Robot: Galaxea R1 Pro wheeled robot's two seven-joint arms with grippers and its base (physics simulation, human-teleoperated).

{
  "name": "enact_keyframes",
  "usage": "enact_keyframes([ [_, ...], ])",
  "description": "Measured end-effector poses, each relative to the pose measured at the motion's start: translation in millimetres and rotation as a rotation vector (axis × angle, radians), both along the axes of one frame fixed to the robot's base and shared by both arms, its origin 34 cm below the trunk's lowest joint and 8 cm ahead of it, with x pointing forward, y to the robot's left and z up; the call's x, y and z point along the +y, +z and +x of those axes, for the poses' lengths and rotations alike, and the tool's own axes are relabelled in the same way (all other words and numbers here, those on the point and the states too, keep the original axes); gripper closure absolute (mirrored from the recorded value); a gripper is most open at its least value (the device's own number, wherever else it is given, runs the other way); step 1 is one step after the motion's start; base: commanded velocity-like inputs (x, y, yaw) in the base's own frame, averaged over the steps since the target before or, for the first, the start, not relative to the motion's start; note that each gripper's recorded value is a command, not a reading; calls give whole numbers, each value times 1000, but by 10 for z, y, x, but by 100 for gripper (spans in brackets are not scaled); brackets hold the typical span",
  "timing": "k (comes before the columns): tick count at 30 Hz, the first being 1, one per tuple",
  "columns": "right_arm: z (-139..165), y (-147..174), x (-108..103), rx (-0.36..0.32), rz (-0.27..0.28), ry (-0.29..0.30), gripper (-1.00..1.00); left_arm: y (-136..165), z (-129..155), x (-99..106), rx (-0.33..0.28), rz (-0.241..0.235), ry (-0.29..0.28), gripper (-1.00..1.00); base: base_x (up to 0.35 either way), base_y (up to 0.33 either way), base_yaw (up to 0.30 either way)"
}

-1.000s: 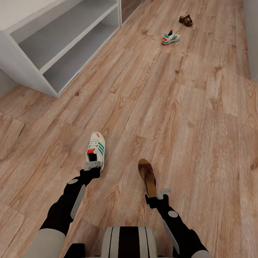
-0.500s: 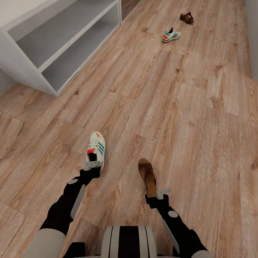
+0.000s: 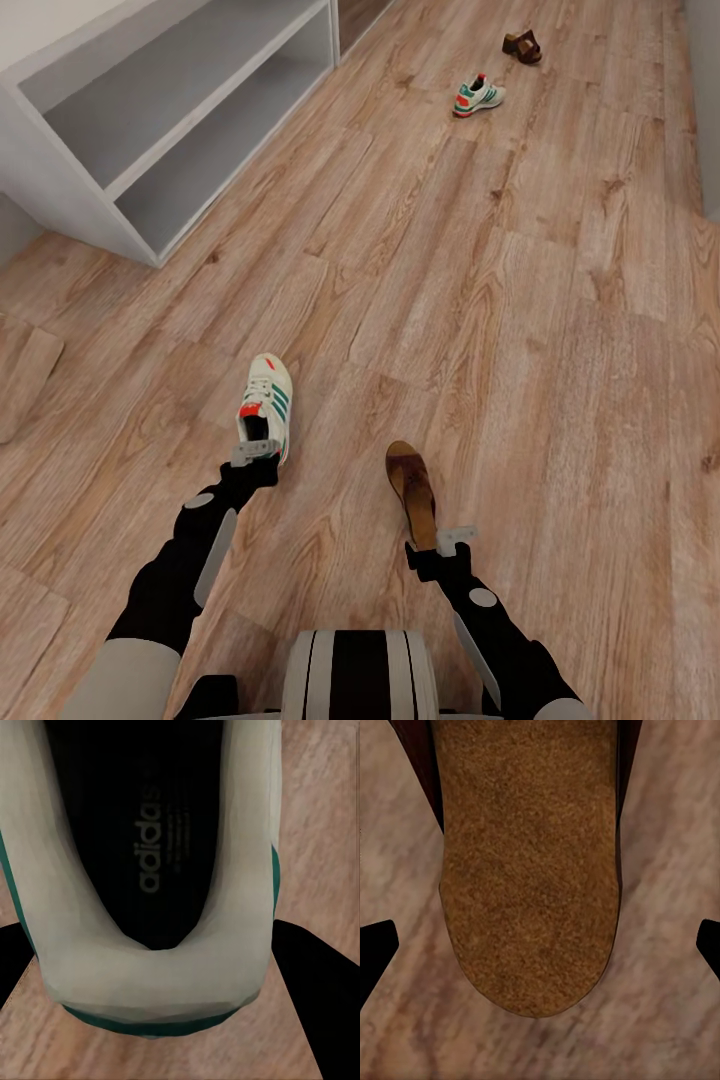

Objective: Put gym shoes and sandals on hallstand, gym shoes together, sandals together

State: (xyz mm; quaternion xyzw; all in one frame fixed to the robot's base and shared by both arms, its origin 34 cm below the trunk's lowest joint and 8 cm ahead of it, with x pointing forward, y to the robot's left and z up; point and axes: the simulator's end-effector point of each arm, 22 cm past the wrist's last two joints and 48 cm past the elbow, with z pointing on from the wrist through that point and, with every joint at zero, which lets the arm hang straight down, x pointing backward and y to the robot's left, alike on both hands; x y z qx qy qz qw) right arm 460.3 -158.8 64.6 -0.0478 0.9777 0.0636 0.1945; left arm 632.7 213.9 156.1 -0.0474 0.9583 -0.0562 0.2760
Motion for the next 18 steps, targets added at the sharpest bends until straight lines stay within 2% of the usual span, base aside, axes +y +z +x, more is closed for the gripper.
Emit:
enact_keyframes([
  [7,-87,-77,0,20,0,0,-100,208,238,16,-73,1,4,100,0,0,0],
  [18,-138,-119,0,31,0,0,-100,193,238,-57,-76,-1,-18,100,0,0,0],
])
